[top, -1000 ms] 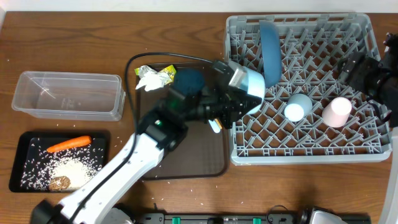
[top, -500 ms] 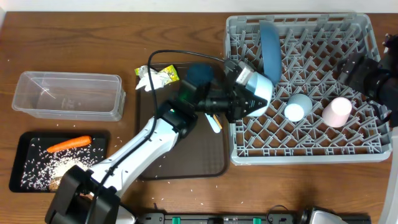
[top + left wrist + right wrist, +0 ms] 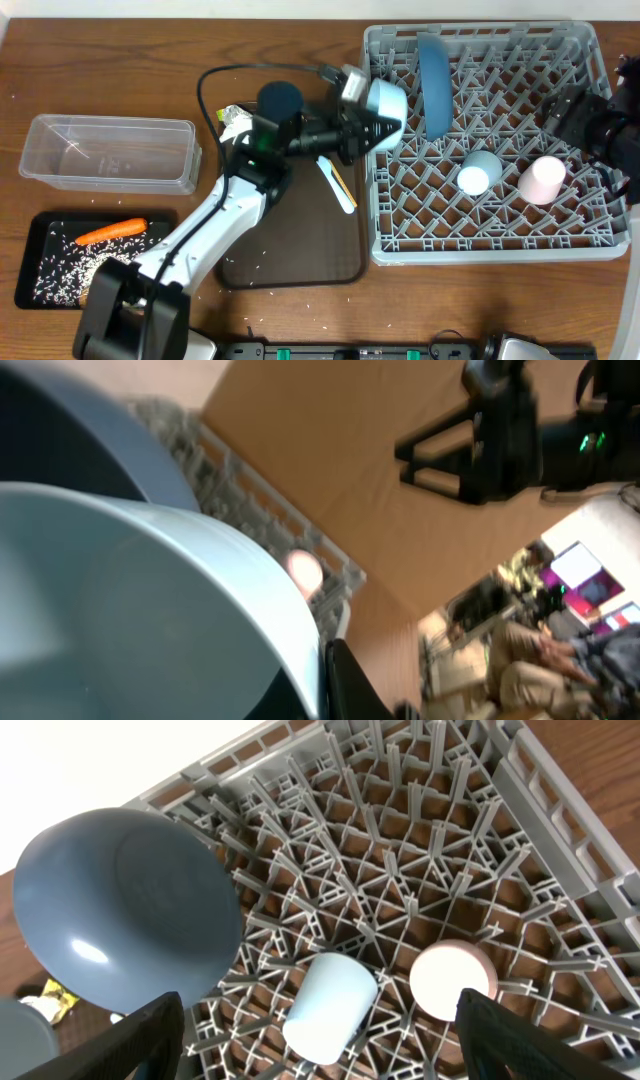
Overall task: Sort waste into correct bins and load items into the dishwasher rack
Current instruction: 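Lower the bowl into the rack's front-left slots and release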
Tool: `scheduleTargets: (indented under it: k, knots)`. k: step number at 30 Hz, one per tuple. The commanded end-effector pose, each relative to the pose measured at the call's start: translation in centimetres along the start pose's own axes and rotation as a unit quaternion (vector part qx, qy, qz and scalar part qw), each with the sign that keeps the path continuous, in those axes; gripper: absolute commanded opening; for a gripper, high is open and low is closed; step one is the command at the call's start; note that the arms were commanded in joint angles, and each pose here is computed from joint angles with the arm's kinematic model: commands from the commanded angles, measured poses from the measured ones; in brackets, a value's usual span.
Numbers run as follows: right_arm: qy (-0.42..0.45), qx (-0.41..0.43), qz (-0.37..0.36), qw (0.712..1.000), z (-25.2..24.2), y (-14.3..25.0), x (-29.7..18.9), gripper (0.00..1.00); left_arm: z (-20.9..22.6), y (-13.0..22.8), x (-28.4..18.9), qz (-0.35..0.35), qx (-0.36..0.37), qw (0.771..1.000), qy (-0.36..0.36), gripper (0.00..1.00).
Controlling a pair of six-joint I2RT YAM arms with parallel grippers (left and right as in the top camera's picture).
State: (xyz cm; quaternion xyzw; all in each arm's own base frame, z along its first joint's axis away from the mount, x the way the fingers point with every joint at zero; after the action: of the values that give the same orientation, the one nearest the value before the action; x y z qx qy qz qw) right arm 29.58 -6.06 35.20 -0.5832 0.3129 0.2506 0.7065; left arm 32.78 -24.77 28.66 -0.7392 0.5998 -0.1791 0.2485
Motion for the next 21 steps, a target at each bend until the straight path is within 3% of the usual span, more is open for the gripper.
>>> scheduleTargets:
  k: [1,9,13,21]
  knots:
    - [0.003,-0.004,0.003,1.0,-0.2,0.0,0.2,0.83,2.2,-1.3,0.0,-0.034,-0.054,0.998,0.004,0.06]
    - [0.003,-0.004,0.003,1.0,-0.2,0.0,0.2,0.83,6.6,-3.0,-0.1,-0.105,-0.083,0.988,0.073,0.06]
    - [0.003,-0.004,0.003,1.0,-0.2,0.0,0.2,0.83,9.0,-2.6,0.2,-0.107,-0.094,0.988,0.059,0.06]
    - [0.003,-0.003,0.007,1.0,-0.2,0.1,0.2,0.83,10.7,-2.0,0.9,-0.114,-0.04,0.992,0.028,0.06]
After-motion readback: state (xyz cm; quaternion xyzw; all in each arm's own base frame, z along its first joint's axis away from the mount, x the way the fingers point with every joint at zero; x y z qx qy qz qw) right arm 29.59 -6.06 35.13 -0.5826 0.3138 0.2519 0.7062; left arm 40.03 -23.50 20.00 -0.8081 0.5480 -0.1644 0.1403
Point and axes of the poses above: each gripper's point midway between its finger pads, its own x axis out along the fingers, its own z axis along the line the jaws close on, y = z × x, the point moved 7 cm from there along -x, back along the fingers, and after that the axes turned 15 degrees about -x, right-handed, at the moved point
